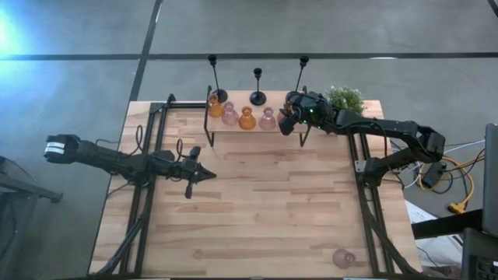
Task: Pick & Place candle stick holders
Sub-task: Put the orange glass candle holder on the shelf
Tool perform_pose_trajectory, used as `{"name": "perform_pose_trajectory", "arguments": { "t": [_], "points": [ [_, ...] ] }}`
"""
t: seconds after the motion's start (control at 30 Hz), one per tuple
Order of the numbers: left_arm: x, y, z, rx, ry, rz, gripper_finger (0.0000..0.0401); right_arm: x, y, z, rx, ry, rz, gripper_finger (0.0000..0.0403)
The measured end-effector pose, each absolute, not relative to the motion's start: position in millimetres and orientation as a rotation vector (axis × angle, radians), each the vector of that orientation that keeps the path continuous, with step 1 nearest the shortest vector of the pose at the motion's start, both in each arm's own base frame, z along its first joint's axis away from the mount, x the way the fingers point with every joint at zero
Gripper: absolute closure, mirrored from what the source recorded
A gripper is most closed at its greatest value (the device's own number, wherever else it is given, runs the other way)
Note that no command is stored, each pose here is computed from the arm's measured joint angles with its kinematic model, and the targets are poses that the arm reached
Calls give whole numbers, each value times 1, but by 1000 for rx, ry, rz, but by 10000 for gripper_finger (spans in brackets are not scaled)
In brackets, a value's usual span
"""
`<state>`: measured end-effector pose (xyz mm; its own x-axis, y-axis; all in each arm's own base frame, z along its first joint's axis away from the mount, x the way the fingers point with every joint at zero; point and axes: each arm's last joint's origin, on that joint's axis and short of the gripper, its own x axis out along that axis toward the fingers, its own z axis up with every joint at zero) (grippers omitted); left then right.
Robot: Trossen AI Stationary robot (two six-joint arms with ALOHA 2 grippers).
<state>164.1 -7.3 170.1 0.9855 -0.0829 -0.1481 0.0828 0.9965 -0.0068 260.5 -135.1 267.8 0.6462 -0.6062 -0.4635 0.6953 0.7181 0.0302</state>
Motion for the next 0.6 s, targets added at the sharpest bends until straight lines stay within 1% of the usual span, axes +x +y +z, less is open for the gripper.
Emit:
{"name": "perform_pose_trajectory", "arguments": {
  "t": [0.6],
  "points": [
    [164, -7, 169, -1, 157, -83, 389, 268, -141, 259, 217, 436, -770, 283]
  ]
}}
